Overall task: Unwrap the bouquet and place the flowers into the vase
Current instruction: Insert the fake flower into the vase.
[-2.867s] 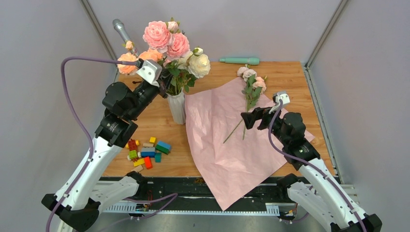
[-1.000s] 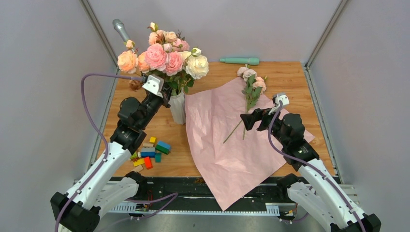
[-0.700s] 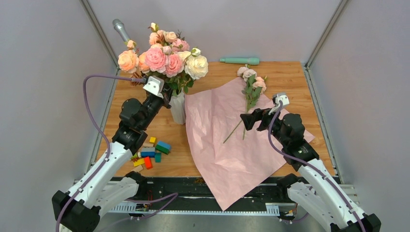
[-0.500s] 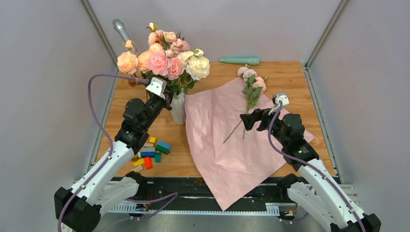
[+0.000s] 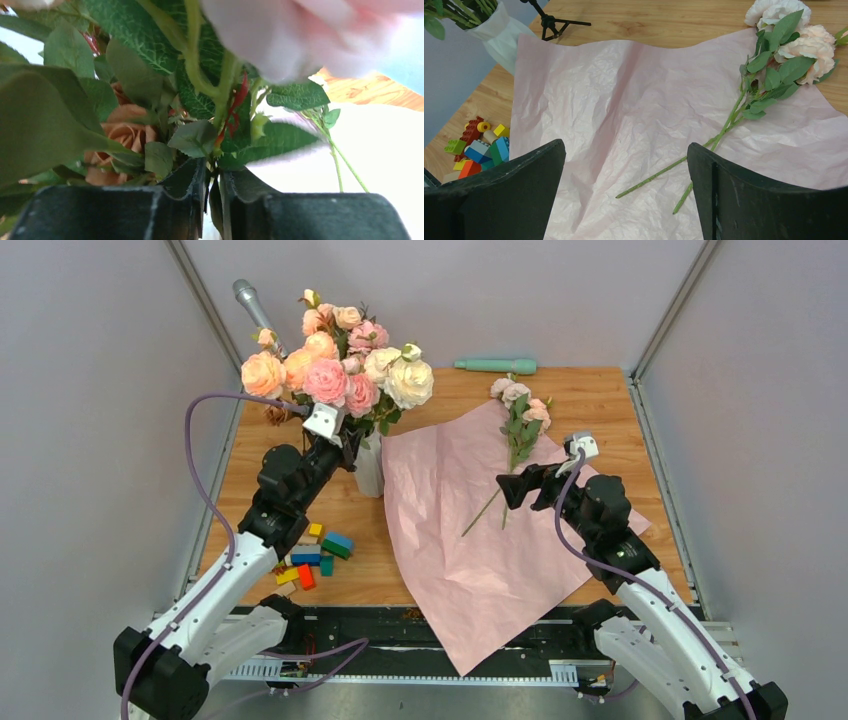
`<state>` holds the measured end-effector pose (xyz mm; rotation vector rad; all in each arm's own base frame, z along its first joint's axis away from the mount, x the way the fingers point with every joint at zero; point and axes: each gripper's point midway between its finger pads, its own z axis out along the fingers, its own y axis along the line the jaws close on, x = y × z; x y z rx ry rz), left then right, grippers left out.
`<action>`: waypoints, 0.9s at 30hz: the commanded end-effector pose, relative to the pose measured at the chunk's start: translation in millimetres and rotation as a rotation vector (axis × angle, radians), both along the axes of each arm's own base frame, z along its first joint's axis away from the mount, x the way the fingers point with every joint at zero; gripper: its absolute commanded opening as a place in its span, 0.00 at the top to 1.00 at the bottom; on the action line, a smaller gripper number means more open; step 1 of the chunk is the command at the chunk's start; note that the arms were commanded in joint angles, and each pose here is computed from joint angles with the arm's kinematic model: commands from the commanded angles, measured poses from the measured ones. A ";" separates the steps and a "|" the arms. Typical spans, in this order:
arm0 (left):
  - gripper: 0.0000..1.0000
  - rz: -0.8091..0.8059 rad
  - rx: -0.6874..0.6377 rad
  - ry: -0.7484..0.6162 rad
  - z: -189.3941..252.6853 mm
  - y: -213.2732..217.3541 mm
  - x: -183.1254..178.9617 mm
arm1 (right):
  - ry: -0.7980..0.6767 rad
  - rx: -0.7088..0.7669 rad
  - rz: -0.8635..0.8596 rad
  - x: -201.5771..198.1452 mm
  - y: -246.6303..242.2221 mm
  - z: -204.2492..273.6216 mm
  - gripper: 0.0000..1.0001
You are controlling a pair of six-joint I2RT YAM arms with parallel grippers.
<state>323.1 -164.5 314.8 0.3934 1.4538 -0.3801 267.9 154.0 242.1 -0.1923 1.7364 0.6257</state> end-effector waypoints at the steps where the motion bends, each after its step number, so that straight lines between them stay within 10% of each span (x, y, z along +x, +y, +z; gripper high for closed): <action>1: 0.72 -0.009 -0.016 0.043 1.6 0.7 -6.8 | -0.029 0.031 0.006 1.7 2.4 8.0 0.07; 21: 0.04 -0.040 -0.027 0.070 15.0 15.1 -51.3 | 0.085 0.016 -0.120 10.1 -14.1 -1.0 0.10; 27: 0.00 -0.030 0.060 0.228 -19.4 18.2 -53.8 | 0.316 0.054 -0.200 28.4 -25.4 -51.4 0.17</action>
